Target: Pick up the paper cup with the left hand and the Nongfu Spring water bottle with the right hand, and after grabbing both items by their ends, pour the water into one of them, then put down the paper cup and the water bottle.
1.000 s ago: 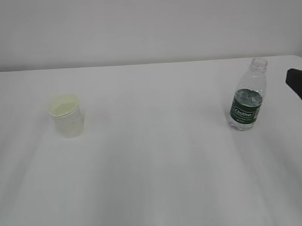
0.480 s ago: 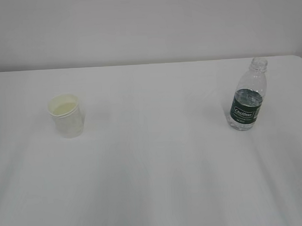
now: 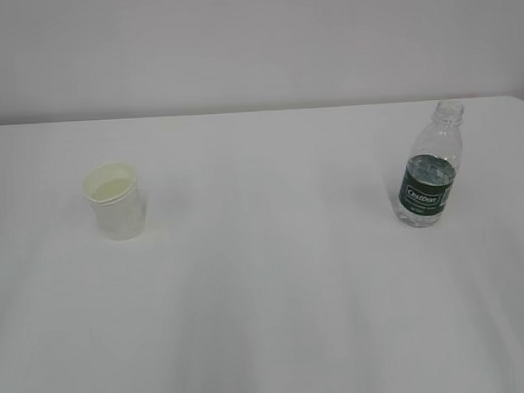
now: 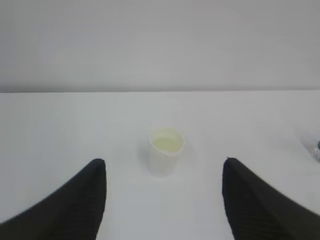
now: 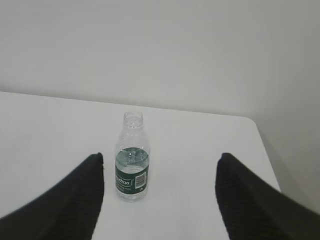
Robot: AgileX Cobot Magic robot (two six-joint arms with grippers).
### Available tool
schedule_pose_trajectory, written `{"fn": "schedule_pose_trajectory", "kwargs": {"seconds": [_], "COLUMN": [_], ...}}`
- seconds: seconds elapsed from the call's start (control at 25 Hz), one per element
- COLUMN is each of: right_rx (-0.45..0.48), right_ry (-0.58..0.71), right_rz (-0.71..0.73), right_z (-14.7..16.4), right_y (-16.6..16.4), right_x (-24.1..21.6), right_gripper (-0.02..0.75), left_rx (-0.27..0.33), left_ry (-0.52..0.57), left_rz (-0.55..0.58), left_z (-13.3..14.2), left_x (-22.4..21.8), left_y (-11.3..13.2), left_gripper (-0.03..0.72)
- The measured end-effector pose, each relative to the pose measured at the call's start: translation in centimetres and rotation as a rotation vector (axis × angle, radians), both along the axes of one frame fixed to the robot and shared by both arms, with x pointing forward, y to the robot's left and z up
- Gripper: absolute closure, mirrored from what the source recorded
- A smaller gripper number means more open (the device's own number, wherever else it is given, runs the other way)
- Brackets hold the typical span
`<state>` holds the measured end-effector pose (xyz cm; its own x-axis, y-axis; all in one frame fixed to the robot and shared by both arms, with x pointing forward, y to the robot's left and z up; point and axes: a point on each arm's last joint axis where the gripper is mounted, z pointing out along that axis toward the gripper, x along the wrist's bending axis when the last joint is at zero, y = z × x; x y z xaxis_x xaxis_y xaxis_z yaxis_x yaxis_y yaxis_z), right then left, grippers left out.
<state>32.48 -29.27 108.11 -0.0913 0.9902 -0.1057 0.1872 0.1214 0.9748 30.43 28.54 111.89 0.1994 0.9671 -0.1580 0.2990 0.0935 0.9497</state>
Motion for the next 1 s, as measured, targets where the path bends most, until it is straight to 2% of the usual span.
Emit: {"fn": "schedule_pose_trajectory", "kwargs": {"seconds": [0.12, 0.28, 0.44, 0.72, 1.0], "right_rx": [0.004, 0.01, 0.017, 0.033, 0.053], "right_ry": [0.009, 0.02, 0.027, 0.027, 0.054], "right_rz": [-0.017, -0.039, -0.059, -0.083, -0.093], "right_z": [0.8, 1.7, 2.0, 1.7, 0.8], "right_y": [-0.3, -0.7, -1.1, -1.7, -2.0], "right_x": [-1.0, -2.5, -4.3, -7.2, -9.0], "right_gripper": [0.206, 0.206, 0.206, 0.206, 0.206], "left_rx": [0.053, 0.073, 0.069, 0.039, 0.072], "left_ry": [0.042, 0.087, 0.085, 0.01, 0.023], "left_rz": [-0.009, -0.013, -0.015, -0.019, -0.041], "left_z": [0.3, 0.5, 0.6, 0.7, 0.0], "left_x": [-0.5, -1.1, -1.9, -4.7, -6.7], "left_y": [0.2, 0.3, 0.5, 1.2, 1.7], "left_gripper": [0.173, 0.174, 0.188, 0.212, 0.213]}}
